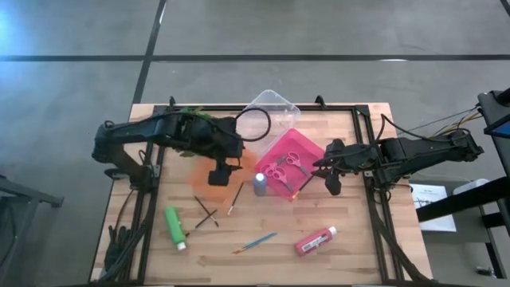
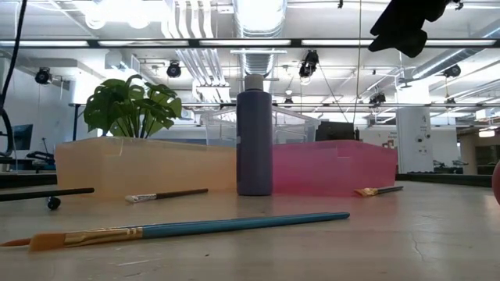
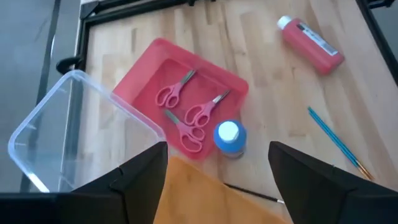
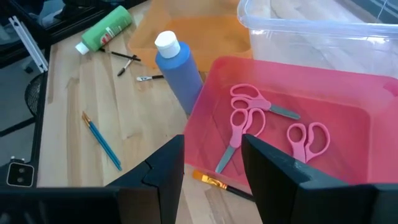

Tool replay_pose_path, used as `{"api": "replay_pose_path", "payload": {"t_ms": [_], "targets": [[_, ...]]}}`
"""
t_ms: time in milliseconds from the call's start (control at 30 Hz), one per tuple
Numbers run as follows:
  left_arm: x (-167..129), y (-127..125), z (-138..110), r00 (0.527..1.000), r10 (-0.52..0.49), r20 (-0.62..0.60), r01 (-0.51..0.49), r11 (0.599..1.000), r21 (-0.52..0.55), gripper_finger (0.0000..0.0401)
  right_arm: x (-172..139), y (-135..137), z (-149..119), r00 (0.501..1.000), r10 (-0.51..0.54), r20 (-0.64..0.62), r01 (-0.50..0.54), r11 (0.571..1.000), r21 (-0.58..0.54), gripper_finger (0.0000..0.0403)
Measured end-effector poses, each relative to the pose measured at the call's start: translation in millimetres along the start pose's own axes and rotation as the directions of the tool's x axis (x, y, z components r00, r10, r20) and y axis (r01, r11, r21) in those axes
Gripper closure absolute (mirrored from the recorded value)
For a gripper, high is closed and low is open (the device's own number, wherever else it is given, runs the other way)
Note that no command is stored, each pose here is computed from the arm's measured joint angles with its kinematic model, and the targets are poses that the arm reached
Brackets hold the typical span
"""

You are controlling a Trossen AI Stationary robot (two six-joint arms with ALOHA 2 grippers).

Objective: Pick & Place Paint Supplies
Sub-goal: Put the blue paint bottle into the transparent bin

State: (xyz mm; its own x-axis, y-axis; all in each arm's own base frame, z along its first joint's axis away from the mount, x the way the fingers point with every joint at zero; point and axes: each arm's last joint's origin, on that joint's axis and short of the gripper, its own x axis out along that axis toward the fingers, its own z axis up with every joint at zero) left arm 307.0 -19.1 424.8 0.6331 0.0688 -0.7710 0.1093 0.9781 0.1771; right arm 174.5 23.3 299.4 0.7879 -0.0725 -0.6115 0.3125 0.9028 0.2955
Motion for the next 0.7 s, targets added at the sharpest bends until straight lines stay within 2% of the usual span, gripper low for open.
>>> {"api": "replay_pose_path", "payload": {"t_ms": [333,500,700], "targets": [[19,-8,22,0.986,-0.073,-0.149,0.08,0.996,0.037,0.0114,0,0,1,1.0,0.003,0.007,-0.003,1.0,-0.009,0.0245],[15,-7,34,0.984,-0.09,-0.156,0.101,0.993,0.065,0.0114,0,1,1,1.0,0.005,0.012,-0.005,1.0,-0.008,0.0245],[16,-9,26,0.969,-0.127,-0.211,0.142,0.988,0.054,0.0114,0,1,2,1.0,0.01,0.02,-0.01,1.0,-0.006,0.0245]]}}
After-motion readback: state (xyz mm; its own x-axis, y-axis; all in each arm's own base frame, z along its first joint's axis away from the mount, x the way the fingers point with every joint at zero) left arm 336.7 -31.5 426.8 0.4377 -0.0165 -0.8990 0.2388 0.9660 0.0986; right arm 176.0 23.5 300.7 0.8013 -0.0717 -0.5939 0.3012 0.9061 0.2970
